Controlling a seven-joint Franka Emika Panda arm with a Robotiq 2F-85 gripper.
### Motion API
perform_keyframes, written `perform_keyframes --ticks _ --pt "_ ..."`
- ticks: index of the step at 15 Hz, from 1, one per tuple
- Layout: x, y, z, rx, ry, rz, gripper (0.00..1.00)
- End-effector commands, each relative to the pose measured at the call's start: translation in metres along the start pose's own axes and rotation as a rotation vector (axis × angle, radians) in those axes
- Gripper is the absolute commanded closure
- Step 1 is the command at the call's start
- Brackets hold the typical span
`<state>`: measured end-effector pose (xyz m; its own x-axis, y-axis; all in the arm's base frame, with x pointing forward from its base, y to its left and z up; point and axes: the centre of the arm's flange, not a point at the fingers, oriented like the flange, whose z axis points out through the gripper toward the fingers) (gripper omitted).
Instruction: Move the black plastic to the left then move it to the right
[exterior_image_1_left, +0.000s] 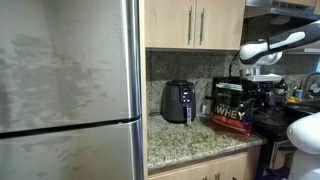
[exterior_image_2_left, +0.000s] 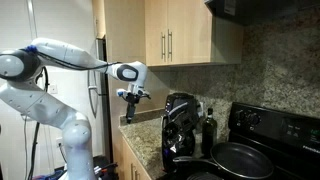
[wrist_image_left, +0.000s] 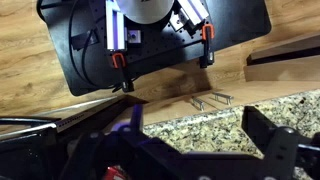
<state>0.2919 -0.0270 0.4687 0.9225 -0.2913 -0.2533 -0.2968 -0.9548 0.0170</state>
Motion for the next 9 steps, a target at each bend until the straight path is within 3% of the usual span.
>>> perform_keyframes --ticks 1,2,3,5,6,9 --pt "0.000 0.000 0.000 0.000 0.000 0.000 0.00" --pt "-0.001 -0.003 0.003 0.068 0.038 0.053 0.00" --pt "0.026 -0.034 -0.063 0.126 0.064 0.094 0.00" --pt "0.017 -0.035 -0.100 0.251 0.057 0.146 0.00" --pt "0.006 -0.023 -0.054 0.181 0.067 0.101 0.00" --pt "0.005 -0.030 -0.094 0.241 0.087 0.125 0.00"
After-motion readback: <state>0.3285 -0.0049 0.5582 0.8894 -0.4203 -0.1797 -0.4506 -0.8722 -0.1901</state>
